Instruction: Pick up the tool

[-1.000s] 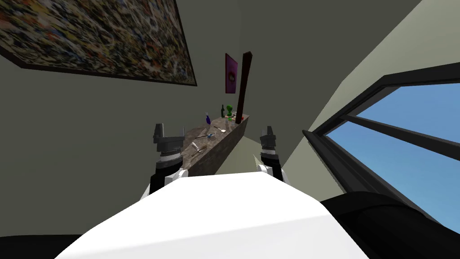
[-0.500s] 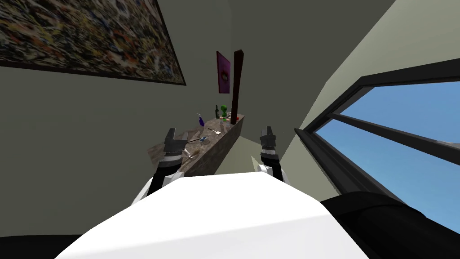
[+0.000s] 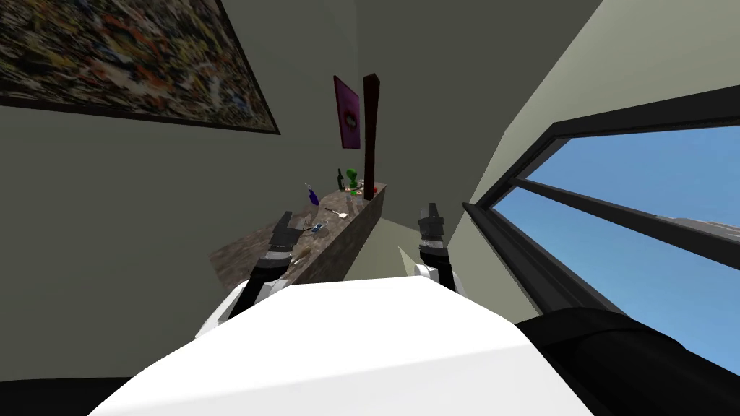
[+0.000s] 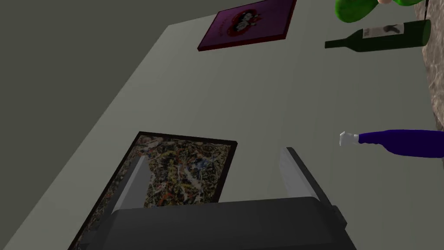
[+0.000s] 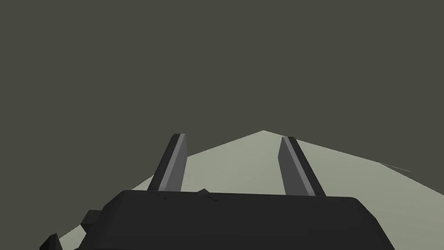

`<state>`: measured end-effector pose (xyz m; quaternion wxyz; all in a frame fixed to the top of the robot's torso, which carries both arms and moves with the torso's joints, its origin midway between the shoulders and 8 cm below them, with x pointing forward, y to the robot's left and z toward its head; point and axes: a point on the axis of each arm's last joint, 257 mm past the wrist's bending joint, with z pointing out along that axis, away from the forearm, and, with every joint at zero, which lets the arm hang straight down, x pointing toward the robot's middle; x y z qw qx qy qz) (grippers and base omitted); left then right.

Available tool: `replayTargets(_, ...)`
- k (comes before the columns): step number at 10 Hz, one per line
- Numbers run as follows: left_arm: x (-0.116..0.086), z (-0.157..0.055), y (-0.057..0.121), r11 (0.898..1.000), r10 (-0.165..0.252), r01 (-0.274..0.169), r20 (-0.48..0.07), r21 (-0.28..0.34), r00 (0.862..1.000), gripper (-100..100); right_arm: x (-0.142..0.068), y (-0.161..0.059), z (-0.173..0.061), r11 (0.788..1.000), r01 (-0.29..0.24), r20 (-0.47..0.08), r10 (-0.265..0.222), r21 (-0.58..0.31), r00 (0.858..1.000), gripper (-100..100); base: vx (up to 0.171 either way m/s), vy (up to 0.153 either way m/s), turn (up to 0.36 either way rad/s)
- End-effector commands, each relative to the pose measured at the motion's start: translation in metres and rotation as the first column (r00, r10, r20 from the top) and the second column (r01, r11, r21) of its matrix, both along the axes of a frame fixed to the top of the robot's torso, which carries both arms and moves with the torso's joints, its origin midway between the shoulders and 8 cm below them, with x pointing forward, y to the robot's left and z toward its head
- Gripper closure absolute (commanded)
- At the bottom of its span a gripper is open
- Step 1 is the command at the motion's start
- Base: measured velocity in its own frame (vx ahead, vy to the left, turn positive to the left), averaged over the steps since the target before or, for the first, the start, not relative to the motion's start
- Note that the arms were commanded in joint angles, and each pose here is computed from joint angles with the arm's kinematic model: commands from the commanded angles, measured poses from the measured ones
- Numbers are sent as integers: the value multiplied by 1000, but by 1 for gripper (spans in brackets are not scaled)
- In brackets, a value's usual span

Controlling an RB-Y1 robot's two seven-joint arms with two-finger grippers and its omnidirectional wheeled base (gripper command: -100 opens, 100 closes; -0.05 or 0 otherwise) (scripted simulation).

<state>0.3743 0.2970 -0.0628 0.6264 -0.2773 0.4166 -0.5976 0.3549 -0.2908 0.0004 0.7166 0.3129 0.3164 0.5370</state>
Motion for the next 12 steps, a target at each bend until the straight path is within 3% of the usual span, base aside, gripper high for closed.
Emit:
replayTargets(1, 6, -16, 2, 999, -11, 13, -48, 49, 999, -100, 0, 0, 0, 1000, 0, 0, 0, 0, 1000, 0, 35, -15, -197)
replayTargets(4, 16, -46, 8, 991, -25, 41, -129, 125, 991, -100, 0, 0, 0, 1000, 0, 0, 0, 0, 1000, 0, 25, -11, -169)
replayTargets(5, 16, -46, 8, 990, -28, 45, -130, 134, 991, -100, 0, 0, 0, 1000, 0, 0, 0, 0, 1000, 0, 10, -2, -84)
replayTargets(6, 21, -61, 11, 983, -32, 62, -171, 170, 985, -100, 0, 0, 0, 1000, 0, 0, 0, 0, 1000, 0, 6, -3, -182)
replayTargets(7, 21, -61, 12, 982, -34, 65, -172, 177, 984, -100, 0, 0, 0, 1000, 0, 0, 0, 0, 1000, 0, 3, 3, -99)
replayTargets(8, 25, -76, 15, 973, -38, 85, -213, 215, 976, -100, 0, 0, 0, 1000, 0, 0, 0, 0, 1000, 0, 1, 1, -210)
replayTargets(9, 25, -76, 15, 972, -39, 87, -214, 220, 976, -100, 0, 0, 0, 1000, 0, 0, 0, 0, 1000, 0, -2, 7, -100)
replayTargets(11, 31, -107, 23, 951, -41, 128, -293, 283, 955, -100, 0, 0, 0, 1000, 0, 0, 0, 0, 1000, 0, -10, 13, -230)
replayTargets(12, 31, -106, 25, 942, -43, 138, -298, 306, 954, -100, 0, 0, 0, 1000, 0, 0, 0, 0, 1000, 0, -16, 22, -105)
